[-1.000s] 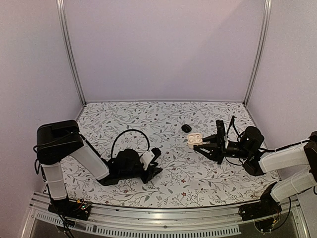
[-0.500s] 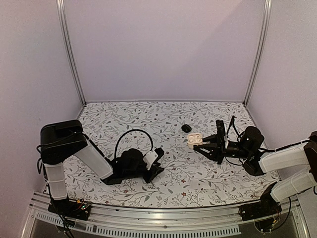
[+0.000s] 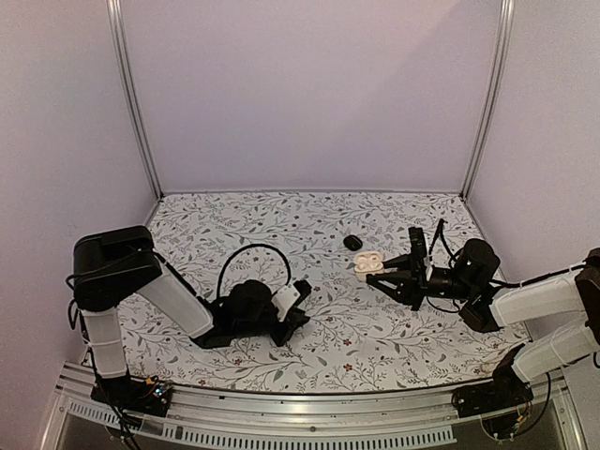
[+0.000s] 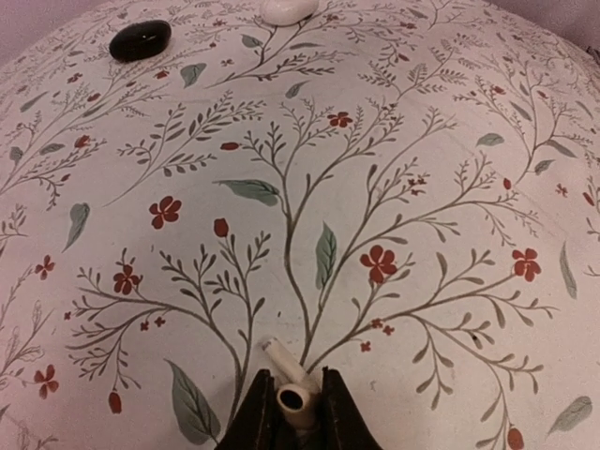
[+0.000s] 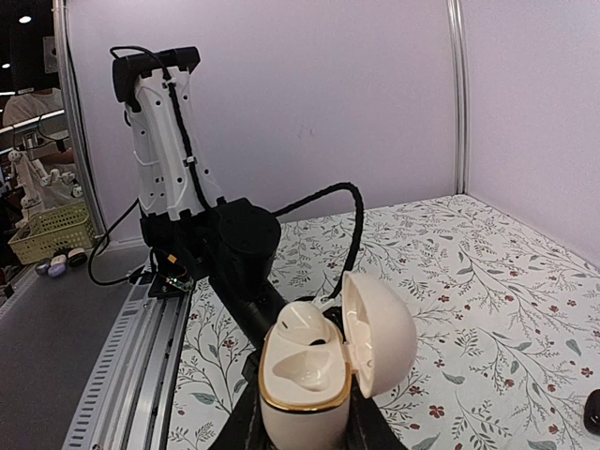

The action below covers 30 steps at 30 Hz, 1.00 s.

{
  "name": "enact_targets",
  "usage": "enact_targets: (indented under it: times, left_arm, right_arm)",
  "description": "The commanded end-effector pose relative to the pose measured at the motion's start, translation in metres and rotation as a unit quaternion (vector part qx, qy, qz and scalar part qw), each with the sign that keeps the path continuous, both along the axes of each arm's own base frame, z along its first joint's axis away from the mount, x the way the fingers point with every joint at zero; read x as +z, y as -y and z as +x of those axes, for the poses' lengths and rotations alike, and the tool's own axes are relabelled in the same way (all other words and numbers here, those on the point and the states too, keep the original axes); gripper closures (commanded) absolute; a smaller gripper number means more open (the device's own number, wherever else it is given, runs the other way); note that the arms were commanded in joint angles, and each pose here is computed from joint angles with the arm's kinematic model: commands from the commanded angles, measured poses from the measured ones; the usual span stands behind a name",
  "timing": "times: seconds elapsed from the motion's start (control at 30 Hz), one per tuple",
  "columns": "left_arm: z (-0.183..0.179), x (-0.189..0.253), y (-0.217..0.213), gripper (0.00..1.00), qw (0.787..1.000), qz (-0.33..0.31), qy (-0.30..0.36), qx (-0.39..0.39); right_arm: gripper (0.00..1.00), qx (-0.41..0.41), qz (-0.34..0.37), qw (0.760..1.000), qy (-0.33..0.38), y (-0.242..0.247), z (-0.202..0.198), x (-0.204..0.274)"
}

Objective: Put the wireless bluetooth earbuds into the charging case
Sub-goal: Pick up the right earbud from the center of the board, then insert the right earbud into the right side groove of the charging case.

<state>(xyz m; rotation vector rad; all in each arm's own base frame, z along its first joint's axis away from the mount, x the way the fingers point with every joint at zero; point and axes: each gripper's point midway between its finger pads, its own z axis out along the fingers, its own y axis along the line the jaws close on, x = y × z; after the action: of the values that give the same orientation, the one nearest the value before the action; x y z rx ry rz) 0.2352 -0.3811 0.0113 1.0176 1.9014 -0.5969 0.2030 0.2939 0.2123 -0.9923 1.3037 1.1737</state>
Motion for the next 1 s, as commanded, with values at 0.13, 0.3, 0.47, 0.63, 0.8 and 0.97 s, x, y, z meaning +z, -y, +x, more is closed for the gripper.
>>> enact_targets:
  times: [0.13, 0.3, 0.47, 0.63, 0.8, 0.97]
  left_arm:
    - [-0.019, 0.028, 0.006, 0.93, 0.998, 0.009, -0.049, -0.029]
    - [-0.032, 0.056, 0.007, 0.93, 0.996, -0.005, -0.084, -0.043]
    - [-0.041, 0.078, 0.006, 0.94, 0.992, -0.013, -0.108, -0.057]
    - [-0.049, 0.103, 0.005, 0.94, 0.99, -0.026, -0.118, -0.075]
    - [-0.055, 0.133, 0.002, 0.94, 0.987, -0.042, -0.126, -0.088]
    - [-0.063, 0.165, 0.002, 0.94, 0.983, -0.066, -0.138, -0.104]
  right_arm:
    - [1.0, -0.001, 0.001, 1.0, 0.01, 0.0, 0.003, 0.003]
    - [1.0, 0.004, 0.001, 1.0, 0.025, 0.0, 0.0, 0.002]
    - [1.0, 0.003, 0.005, 0.999, 0.043, 0.001, -0.002, 0.0]
    - [1.0, 0.005, -0.001, 0.999, 0.048, -0.002, 0.0, -0.01]
    - [1.0, 0.007, -0.009, 0.999, 0.049, -0.008, 0.003, -0.014]
    - [1.0, -0.009, -0.025, 0.996, 0.085, -0.015, 0.007, -0.008]
